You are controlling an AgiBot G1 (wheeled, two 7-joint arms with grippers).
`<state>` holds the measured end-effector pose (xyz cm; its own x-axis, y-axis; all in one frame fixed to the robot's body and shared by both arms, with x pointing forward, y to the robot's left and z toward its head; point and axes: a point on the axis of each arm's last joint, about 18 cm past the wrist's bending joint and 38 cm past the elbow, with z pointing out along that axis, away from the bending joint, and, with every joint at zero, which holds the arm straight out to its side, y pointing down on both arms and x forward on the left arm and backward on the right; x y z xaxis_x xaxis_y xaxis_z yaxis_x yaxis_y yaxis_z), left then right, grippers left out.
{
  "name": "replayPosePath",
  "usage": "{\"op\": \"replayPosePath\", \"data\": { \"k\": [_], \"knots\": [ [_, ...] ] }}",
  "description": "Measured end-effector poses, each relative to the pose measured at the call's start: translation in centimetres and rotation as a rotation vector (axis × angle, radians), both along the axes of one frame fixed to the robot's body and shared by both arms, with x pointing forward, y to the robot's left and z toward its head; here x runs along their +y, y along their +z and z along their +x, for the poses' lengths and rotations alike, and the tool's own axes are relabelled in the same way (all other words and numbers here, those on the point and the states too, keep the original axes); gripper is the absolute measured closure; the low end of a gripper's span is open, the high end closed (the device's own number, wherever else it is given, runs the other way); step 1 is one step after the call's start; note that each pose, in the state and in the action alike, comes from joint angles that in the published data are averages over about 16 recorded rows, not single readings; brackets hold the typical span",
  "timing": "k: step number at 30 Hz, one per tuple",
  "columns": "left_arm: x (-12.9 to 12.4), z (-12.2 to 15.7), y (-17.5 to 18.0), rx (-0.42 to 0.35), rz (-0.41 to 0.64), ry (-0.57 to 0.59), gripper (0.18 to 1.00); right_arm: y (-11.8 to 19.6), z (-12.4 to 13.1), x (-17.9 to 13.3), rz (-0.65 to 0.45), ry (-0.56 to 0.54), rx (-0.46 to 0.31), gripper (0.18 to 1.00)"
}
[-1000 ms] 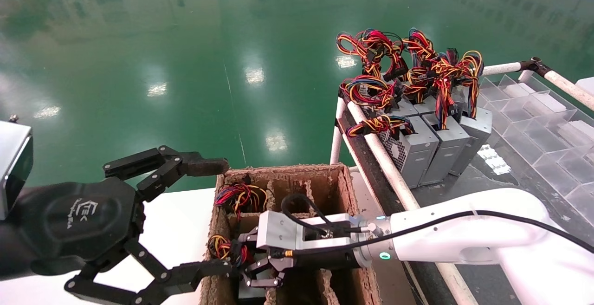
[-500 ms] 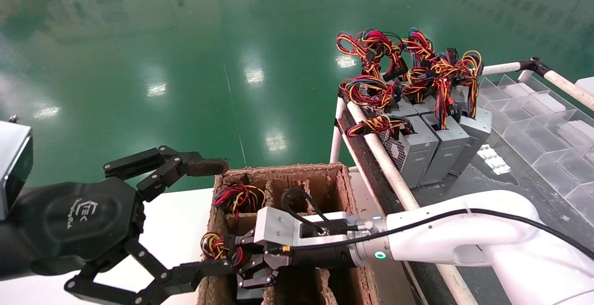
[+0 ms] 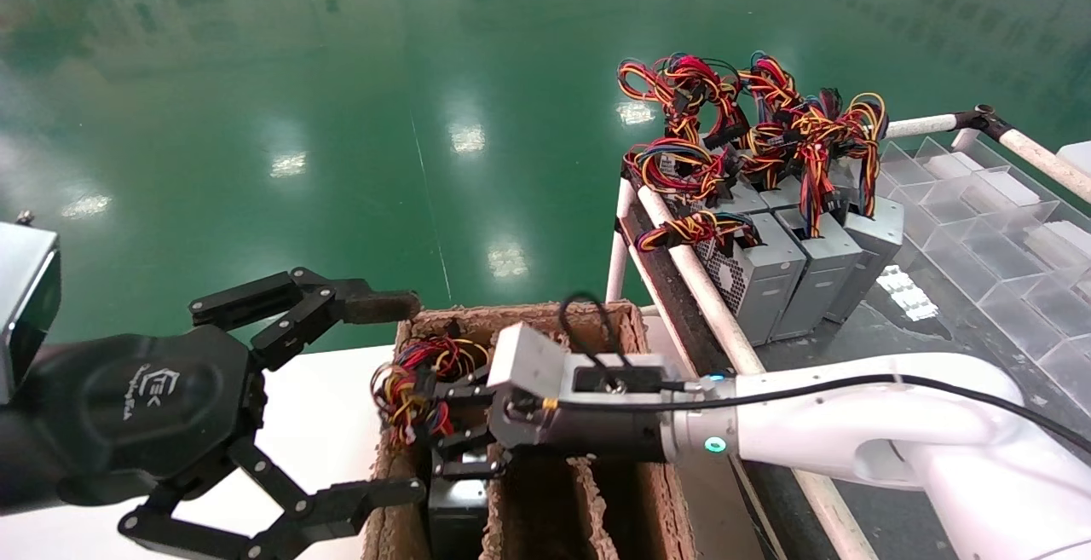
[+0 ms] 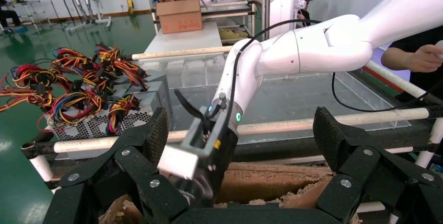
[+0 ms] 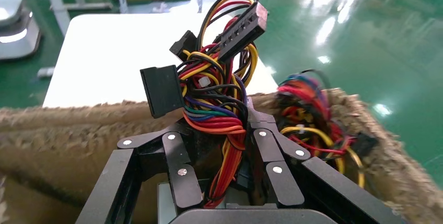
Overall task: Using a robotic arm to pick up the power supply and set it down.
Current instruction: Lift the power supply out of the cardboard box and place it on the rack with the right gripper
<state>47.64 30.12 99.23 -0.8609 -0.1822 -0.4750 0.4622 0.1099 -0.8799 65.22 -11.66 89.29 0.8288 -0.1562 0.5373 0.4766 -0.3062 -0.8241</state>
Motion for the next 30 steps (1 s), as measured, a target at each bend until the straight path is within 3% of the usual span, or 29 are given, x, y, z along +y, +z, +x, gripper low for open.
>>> {"op": "replayPosePath", "data": {
  "k": [17,30],
  "knots": [
    [0.0,0.0,0.0,0.000,0.000,0.000,0.183,8.4,-1.5,-5.1,0.220,0.019,0.006,0.985],
    [0.0,0.0,0.0,0.000,0.000,0.000,0.183,15.5,-3.4,-11.7,0.383,0.000,-0.019,0.986]
  ]
}}
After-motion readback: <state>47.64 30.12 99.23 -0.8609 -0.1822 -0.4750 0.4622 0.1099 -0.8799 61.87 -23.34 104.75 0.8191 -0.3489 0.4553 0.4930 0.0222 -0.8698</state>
